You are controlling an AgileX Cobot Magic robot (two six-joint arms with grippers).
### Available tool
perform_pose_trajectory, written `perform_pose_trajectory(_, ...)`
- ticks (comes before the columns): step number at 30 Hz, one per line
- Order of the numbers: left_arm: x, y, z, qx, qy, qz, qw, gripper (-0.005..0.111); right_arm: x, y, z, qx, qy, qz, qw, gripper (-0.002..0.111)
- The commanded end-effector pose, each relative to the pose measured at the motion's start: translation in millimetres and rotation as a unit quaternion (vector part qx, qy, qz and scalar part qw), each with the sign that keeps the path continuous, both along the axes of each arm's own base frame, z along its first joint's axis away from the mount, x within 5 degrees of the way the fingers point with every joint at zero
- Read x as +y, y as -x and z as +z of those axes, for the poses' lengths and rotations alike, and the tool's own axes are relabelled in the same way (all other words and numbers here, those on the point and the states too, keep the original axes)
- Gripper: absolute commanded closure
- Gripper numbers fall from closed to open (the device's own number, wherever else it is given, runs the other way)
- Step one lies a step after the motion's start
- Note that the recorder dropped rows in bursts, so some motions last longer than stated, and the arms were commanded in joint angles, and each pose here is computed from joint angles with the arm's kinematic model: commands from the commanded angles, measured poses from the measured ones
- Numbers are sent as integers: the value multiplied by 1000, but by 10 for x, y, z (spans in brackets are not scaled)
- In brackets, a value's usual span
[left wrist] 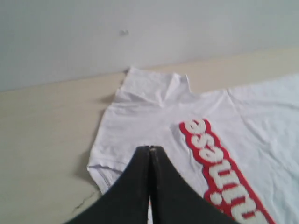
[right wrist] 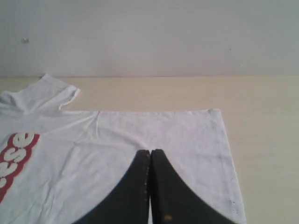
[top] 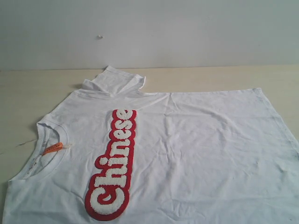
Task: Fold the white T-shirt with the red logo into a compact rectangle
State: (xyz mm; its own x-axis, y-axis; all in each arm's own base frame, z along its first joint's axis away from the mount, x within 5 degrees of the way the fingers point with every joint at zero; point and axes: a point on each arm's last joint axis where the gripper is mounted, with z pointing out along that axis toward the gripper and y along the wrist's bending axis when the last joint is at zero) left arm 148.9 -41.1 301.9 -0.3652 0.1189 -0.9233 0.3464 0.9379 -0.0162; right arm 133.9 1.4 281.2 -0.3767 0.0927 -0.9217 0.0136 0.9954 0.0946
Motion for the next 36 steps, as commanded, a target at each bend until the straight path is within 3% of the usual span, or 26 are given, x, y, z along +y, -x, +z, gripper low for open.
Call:
perform_pose_trajectory(1,-166,-191,-110,65,-89,-107,988,107,34,-188,-5,45,32,34,998,108)
perform_pose_trajectory(6,-248,-322,-248,111,-147,-183,966,107,140,-433,5,106,109,117,981,108)
perform_pose_trajectory(9,-278,-359,-321,119,-189,-236,946,107,207,-552,1,136,181,186,956,108)
perform_pose_trajectory(12,-294,-349,-387,120,-230,-289,921,107,247,-628,-35,155,267,265,913,108)
perform_pose_trajectory(16,-290,-295,-479,119,-300,-380,867,107,258,-702,-132,173,331,327,868,108)
perform_pose_trajectory(23,-299,-305,-625,147,-341,-435,820,107,284,-693,-380,232,383,454,770,108)
perform_pose_trajectory(28,-409,-254,-714,152,-391,-490,765,107,323,-698,-422,234,364,474,767,108)
perform_pose_trajectory(31,-481,-223,-738,147,-409,-510,742,107,327,-680,-428,240,359,480,764,108)
perform_pose_trajectory(36,-548,-204,-750,134,-424,-524,726,107,328,-650,-440,253,352,489,757,108)
